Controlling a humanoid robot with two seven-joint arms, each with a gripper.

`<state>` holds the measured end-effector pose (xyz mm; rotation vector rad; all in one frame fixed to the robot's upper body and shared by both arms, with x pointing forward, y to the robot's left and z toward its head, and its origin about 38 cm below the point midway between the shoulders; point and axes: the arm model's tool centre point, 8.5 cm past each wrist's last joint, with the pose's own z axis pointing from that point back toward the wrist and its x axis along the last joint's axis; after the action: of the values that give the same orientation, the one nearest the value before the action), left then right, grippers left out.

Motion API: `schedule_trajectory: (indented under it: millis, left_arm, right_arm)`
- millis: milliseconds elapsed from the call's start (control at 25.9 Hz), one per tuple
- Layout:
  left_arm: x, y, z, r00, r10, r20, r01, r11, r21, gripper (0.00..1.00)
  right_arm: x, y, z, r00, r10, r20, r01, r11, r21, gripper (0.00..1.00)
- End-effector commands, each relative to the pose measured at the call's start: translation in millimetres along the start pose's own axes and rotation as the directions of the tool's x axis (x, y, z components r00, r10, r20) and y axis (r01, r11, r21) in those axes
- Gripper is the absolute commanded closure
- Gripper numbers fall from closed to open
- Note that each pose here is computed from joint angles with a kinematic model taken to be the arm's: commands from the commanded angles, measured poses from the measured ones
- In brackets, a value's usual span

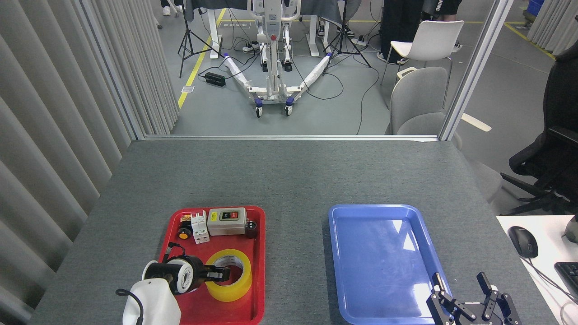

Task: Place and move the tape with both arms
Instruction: 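Grasp the yellow tape roll with the left gripper and lift it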

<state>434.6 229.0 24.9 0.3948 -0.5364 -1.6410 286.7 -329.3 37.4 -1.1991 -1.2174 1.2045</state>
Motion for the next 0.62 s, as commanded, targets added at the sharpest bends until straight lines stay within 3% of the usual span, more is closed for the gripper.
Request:
schedule_trajectory:
  millis: [0,271,387,580]
  left_arm:
    - [-6.2,-4.0,-1.3,0.998,-0.032,-0.049,0.031,0.999,-0.015,0.47]
    - [-11.0,-5.9,1.1,0.996,-0.081,-0.047,0.08,0.997,-0.017,0.95]
    - [-10.7,-6.3,5.4,0.999,-0.052,-0.002,0.052,0.999,0.012,1.0]
    - [-19.6,1.2,32.8,0.961,0.167,0.219,-0.204,0.966,0.159,1.0]
  right_arm:
    - [-0.1,-0.2,-0.1,1.0,-0.001,-0.002,0.001,1.0,-0.002,0.0]
    - [-6.7,-0.9,0.9,1.0,0.001,-0.02,-0.001,1.0,0.0,0.0]
    - [-7.7,-1.2,1.4,1.0,0.004,-0.022,-0.004,1.0,0.002,0.0]
    - [-16.9,-1.6,4.7,0.998,-0.001,-0.067,0.001,1.0,-0.002,0.0]
